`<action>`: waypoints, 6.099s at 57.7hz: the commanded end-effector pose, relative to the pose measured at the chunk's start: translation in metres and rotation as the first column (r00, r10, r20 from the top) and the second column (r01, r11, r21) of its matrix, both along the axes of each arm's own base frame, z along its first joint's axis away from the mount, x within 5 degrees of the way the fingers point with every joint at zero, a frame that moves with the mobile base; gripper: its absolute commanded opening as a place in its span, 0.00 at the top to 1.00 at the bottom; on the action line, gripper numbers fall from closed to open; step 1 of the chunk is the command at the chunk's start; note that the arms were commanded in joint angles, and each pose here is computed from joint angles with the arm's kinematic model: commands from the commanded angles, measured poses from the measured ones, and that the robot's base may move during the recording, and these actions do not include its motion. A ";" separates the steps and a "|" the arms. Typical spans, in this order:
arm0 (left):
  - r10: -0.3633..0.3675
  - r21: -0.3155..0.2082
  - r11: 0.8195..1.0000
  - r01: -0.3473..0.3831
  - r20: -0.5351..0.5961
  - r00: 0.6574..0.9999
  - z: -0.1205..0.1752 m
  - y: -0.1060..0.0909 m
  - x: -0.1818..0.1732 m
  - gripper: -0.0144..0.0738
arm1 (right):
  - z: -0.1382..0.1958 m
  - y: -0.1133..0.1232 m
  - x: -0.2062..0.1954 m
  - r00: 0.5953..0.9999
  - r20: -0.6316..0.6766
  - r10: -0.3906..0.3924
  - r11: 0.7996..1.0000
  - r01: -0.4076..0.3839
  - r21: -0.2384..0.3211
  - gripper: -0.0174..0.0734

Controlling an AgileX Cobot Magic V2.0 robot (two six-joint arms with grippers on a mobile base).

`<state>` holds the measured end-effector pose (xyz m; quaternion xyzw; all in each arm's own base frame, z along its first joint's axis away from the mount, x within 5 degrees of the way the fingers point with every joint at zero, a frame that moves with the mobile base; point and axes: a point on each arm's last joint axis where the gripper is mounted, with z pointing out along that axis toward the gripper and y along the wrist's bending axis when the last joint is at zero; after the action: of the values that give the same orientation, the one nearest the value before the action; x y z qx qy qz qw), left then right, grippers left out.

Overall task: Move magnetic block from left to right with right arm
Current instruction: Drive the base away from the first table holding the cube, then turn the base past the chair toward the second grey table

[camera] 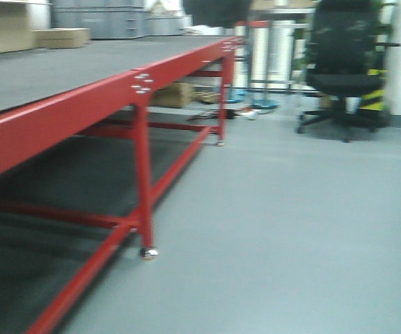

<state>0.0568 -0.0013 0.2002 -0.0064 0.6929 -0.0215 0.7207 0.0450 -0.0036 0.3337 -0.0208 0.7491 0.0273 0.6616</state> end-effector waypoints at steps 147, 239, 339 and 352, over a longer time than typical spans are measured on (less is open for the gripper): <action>0.000 -0.013 1.000 0.001 0.089 0.996 0.006 0.000 -0.001 0.98 | 0.017 0.001 0.000 0.994 0.108 0.015 1.000 -0.014 -0.015 0.53; 0.000 -0.013 1.000 0.001 0.085 0.996 0.006 0.000 -0.001 0.98 | 0.016 0.001 0.000 0.994 0.106 0.015 1.000 -0.013 -0.015 0.53; 0.000 -0.013 1.000 0.001 0.085 0.996 0.006 0.000 -0.001 0.98 | 0.016 0.001 0.000 0.994 0.106 0.015 1.000 -0.013 -0.015 0.53; 0.000 -0.013 1.000 0.001 0.085 0.996 0.006 0.000 -0.001 0.98 | 0.016 0.001 0.000 0.994 0.106 0.015 1.000 -0.013 -0.015 0.53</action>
<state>0.0568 -0.0013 0.2002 -0.0064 0.6929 -0.0215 0.7207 0.0445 -0.0037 0.3338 -0.0208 0.7483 0.0273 0.6624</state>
